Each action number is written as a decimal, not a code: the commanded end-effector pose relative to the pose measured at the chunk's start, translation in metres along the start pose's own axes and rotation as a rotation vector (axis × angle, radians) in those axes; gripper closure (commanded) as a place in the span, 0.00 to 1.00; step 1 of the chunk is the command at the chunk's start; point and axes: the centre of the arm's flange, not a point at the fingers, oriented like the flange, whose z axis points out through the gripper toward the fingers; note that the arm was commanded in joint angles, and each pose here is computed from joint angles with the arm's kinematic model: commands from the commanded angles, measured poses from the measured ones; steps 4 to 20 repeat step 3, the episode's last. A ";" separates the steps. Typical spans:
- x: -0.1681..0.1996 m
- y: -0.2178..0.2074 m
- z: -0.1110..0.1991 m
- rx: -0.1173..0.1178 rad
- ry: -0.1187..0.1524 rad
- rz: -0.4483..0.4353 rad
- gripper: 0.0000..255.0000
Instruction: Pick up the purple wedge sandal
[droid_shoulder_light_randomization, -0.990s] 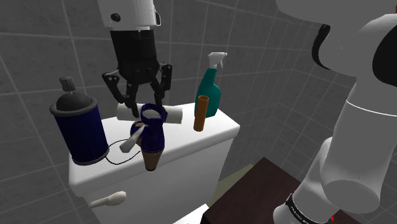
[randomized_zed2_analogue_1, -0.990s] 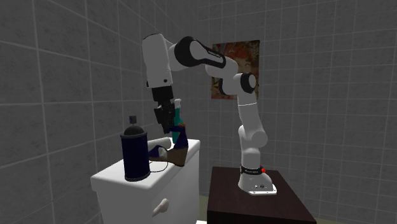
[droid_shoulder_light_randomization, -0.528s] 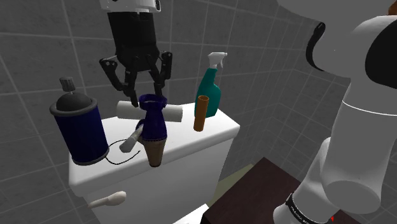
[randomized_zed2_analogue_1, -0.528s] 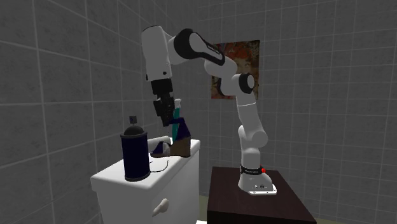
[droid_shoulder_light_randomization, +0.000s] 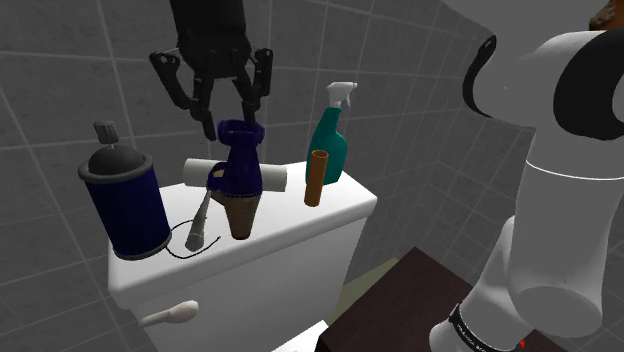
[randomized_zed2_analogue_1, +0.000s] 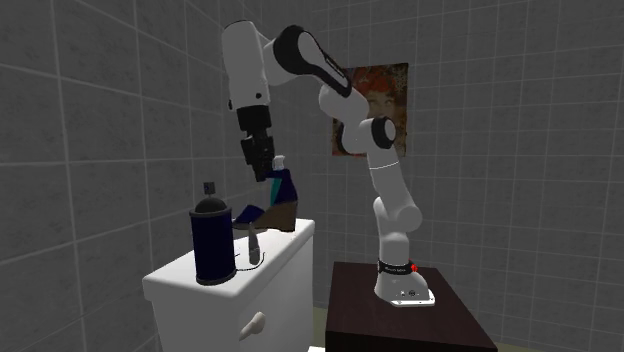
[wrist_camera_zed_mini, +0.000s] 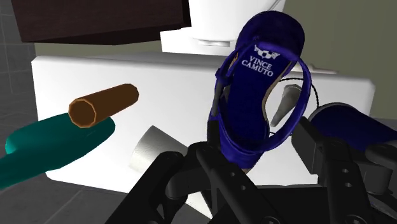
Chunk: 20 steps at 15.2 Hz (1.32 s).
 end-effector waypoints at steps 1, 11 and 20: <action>-0.003 0.000 -0.011 0.000 0.000 0.000 1.00; -0.003 0.000 -0.012 0.000 0.000 0.000 1.00; -0.003 0.000 -0.012 0.000 0.000 0.000 1.00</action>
